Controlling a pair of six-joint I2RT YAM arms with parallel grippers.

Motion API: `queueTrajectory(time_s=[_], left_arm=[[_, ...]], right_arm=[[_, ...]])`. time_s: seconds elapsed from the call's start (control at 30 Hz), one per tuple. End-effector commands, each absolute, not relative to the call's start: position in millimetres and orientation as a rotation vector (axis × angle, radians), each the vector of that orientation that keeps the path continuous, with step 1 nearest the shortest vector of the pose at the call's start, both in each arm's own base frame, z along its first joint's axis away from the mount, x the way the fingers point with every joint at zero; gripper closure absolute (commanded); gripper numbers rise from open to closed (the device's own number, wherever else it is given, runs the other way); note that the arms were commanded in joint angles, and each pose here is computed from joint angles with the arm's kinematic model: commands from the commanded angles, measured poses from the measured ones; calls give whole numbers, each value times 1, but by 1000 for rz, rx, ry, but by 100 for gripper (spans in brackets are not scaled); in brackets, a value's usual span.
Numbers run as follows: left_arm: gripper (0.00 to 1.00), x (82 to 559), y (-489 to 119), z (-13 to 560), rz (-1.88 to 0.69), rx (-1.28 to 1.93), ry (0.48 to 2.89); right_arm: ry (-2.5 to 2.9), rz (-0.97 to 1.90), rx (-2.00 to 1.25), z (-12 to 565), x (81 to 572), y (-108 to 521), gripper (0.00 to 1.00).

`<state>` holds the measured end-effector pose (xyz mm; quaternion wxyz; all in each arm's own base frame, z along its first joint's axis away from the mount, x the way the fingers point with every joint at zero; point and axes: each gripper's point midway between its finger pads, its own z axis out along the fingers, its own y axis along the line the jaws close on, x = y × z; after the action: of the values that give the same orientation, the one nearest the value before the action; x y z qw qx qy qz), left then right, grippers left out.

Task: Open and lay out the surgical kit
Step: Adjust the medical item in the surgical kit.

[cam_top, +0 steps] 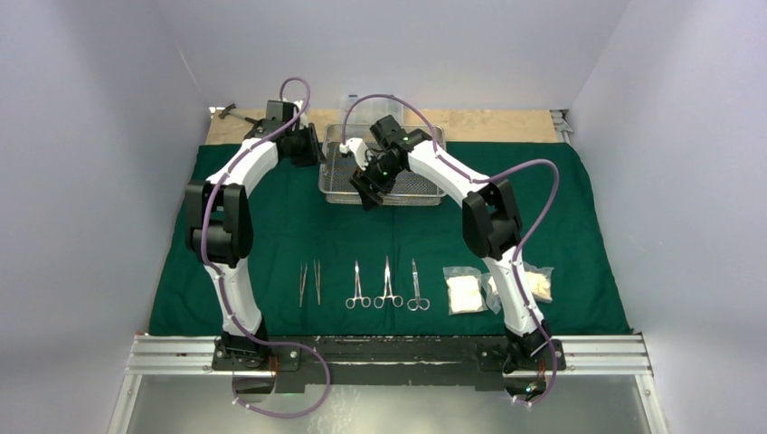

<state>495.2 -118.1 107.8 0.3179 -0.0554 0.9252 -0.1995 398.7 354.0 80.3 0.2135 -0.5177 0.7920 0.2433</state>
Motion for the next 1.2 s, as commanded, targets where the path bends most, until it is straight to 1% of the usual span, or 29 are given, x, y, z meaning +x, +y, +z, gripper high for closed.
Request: queueTrajectory(time_s=[0.0, 0.23, 0.43, 0.53, 0.57, 0.63, 0.73, 0.77, 1.0, 1.07, 1.17], left_arm=[[73, 505, -117, 131, -551, -138, 2372], [73, 505, -118, 130, -550, -137, 2374], [73, 506, -116, 129, -545, -138, 2373], [73, 507, -116, 128, -545, -139, 2374], [73, 507, -116, 128, -545, -138, 2374], [73, 507, -115, 127, -544, -141, 2377], [73, 506, -115, 126, -546, -143, 2381], [73, 506, -115, 125, -546, -143, 2382], [73, 506, -114, 125, -546, -145, 2384], [73, 506, -115, 125, -547, -144, 2382], [73, 507, -115, 125, -549, -145, 2381]], right_arm=[[2195, 631, -1471, 85, 393, 344, 31], [2230, 492, -1416, 63, 413, 336, 30], [2246, 523, -1392, 57, 412, 341, 22], [2251, 583, -1396, 57, 406, 345, 19], [2251, 595, -1396, 56, 405, 346, 20], [2252, 621, -1400, 55, 402, 348, 25], [2257, 657, -1413, 50, 399, 351, 39], [2260, 662, -1413, 48, 399, 352, 40], [2295, 601, -1389, 31, 406, 347, 32], [2301, 546, -1367, 29, 412, 343, 29], [2290, 427, -1328, 32, 426, 334, 23]])
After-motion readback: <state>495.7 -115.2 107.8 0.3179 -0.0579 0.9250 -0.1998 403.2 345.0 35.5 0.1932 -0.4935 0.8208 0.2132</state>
